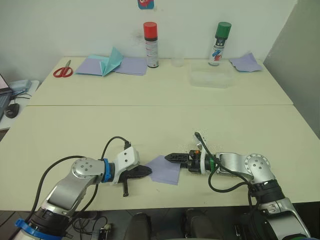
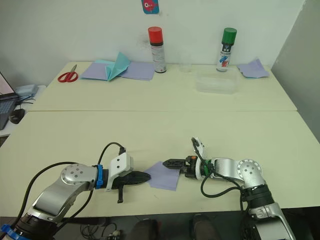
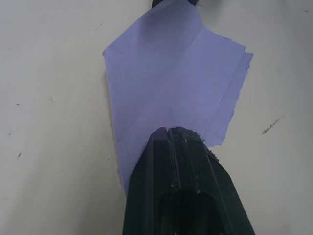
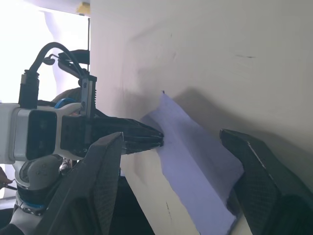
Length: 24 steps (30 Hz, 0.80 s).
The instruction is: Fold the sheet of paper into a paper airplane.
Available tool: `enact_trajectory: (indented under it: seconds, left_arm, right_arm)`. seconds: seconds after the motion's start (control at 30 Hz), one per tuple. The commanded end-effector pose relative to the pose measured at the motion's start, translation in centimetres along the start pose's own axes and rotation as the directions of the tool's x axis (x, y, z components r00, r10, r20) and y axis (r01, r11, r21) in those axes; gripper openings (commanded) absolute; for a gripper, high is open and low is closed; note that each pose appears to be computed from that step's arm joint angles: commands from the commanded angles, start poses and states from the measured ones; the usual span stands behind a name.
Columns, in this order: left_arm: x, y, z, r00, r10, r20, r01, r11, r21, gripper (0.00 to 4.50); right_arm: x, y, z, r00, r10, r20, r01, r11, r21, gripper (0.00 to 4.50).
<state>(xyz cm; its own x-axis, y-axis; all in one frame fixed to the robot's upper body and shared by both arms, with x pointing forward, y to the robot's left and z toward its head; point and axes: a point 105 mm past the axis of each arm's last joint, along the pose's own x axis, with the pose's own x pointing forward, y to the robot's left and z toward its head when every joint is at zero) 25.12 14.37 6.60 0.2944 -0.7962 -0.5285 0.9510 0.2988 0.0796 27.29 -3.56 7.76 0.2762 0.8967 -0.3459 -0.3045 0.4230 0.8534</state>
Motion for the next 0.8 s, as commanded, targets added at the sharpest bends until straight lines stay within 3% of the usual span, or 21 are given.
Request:
enact_trajectory:
  seconds: [0.03,0.17,0.23,0.5,0.8]
  left_arm:
    - [0.5,-0.6,-1.8,0.998,-0.015,-0.060,0.012,0.998,-0.054,0.00]
    - [0.6,-0.7,-1.8,0.998,-0.016,-0.059,0.013,0.998,-0.055,0.00]
    - [0.6,-0.6,-1.8,0.998,-0.017,-0.059,0.013,0.998,-0.057,0.00]
    - [0.2,-0.8,-2.3,0.995,-0.029,-0.094,0.022,0.997,-0.074,0.00]
    - [-0.8,-0.3,-2.5,0.994,0.013,-0.105,-0.024,0.994,-0.103,0.00]
  right_arm:
    - [-0.1,-0.4,-0.3,1.000,-0.016,-0.019,0.015,0.996,-0.087,3.30]
    - [0.1,-0.1,-0.2,1.000,-0.002,0.003,0.003,0.979,-0.202,3.30]
    - [0.3,0.1,0.0,1.000,0.012,0.020,-0.007,0.973,-0.233,2.94]
    - [0.3,0.0,0.4,0.997,0.005,0.071,0.022,0.924,-0.382,0.12]
    - [0.6,1.0,0.2,0.996,0.062,0.060,-0.019,0.832,-0.555,0.06]
